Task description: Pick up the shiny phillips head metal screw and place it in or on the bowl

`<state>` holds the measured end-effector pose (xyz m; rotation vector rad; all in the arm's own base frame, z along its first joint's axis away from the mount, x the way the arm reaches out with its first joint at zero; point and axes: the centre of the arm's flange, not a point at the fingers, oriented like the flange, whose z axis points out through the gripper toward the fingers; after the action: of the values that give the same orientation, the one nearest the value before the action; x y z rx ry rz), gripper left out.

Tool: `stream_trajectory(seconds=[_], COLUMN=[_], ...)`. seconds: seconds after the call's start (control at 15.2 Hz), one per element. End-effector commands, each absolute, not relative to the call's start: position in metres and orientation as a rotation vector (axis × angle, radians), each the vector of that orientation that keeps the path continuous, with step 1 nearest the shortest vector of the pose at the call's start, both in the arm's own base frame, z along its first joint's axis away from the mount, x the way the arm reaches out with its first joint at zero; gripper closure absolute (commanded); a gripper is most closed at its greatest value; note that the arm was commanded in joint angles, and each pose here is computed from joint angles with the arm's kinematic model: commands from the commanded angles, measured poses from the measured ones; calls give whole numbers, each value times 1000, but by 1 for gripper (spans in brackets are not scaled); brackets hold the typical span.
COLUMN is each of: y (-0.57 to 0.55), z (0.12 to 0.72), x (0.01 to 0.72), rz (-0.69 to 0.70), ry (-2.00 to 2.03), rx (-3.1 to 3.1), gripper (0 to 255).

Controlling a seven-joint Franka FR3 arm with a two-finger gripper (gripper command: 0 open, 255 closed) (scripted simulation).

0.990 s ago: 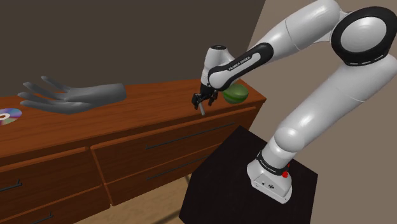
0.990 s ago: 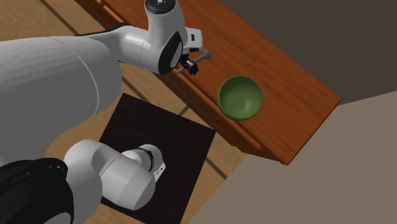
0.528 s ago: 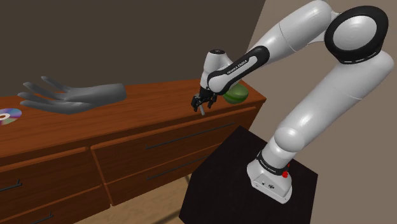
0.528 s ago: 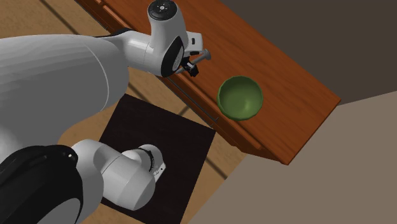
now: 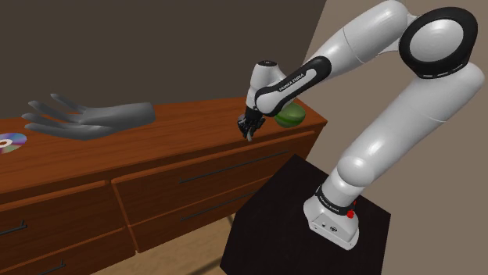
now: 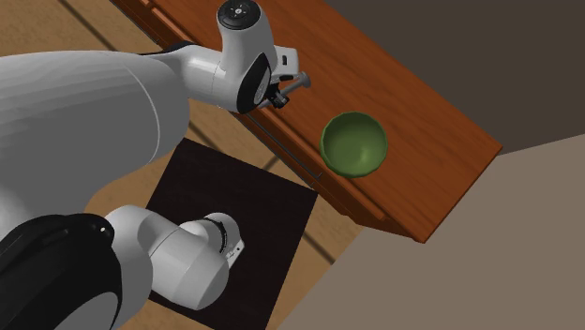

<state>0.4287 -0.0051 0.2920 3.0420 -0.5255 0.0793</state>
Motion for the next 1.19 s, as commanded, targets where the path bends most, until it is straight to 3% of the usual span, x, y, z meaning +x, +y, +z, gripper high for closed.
stream_trajectory(seconds=[0.0, 1.12], y=[-5, -6], z=[291, 360], x=[428, 428], rz=[75, 75], ry=[-526, -526], rx=[3042, 3042], gripper=[255, 255])
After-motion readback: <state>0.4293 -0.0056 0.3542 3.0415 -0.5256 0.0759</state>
